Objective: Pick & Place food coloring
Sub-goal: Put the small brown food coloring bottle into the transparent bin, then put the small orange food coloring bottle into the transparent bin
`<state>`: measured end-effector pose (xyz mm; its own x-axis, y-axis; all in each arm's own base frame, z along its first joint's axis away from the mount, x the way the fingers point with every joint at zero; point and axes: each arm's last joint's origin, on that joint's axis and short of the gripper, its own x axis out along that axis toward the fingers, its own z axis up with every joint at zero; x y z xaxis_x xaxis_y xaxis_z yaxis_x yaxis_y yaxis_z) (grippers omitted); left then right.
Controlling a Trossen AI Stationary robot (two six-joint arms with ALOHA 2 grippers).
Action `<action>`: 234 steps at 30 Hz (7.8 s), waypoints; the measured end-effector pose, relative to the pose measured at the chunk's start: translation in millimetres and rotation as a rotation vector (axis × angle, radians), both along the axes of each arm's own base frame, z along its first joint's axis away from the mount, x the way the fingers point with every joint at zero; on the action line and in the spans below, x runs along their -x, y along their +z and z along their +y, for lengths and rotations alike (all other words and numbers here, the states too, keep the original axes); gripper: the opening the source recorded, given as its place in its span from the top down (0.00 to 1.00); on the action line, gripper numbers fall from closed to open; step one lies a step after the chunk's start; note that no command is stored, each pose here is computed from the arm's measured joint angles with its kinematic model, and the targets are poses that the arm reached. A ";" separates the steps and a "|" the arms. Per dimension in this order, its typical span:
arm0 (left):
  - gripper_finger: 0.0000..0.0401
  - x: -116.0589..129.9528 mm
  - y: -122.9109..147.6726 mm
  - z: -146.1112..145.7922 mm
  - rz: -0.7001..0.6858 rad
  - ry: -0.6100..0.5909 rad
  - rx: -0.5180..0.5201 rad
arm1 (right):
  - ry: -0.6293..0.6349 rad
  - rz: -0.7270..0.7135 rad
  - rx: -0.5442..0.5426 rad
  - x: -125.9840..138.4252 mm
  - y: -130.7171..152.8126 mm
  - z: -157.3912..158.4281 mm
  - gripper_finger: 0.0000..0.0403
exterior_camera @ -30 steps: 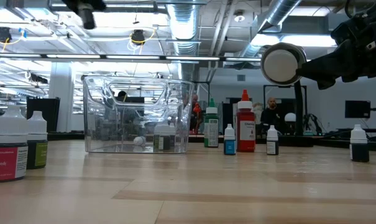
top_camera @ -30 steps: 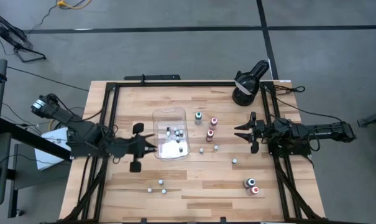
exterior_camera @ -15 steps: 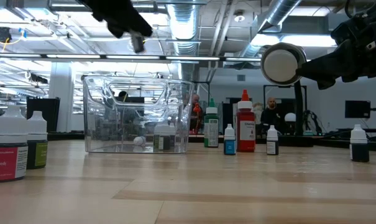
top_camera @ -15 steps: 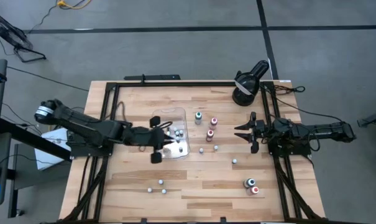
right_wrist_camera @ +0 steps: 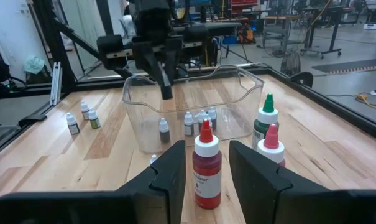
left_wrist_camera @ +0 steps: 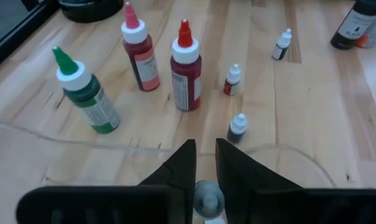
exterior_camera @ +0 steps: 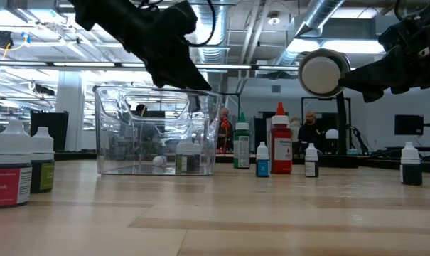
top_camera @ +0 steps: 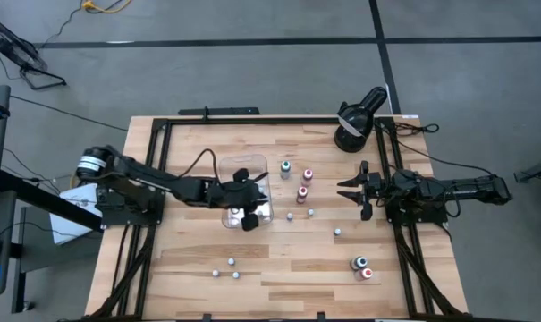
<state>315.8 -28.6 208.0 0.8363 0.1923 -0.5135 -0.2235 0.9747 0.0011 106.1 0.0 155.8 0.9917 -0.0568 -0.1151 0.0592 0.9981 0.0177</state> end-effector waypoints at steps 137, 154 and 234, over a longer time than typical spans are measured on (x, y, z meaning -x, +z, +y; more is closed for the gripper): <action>0.68 -15.3 -30.6 14.1 0.180 -0.315 -0.194 | 0.000 0.000 0.000 0.0 0.0 0.0 0.72; 0.68 -4.6 -15.6 14.0 0.196 -0.328 -0.215 | 0.001 0.002 0.000 0.0 -0.2 0.0 0.72; 0.68 126.9 -20.9 -184.4 0.383 -0.930 -0.536 | 0.000 0.000 0.000 0.0 -0.1 0.0 0.72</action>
<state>188.9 -212.9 187.1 0.5753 -0.1481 -0.8045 0.6901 0.6158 0.3802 106.1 0.1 155.7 0.9917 -0.0566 -0.1152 0.0590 0.9981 0.0177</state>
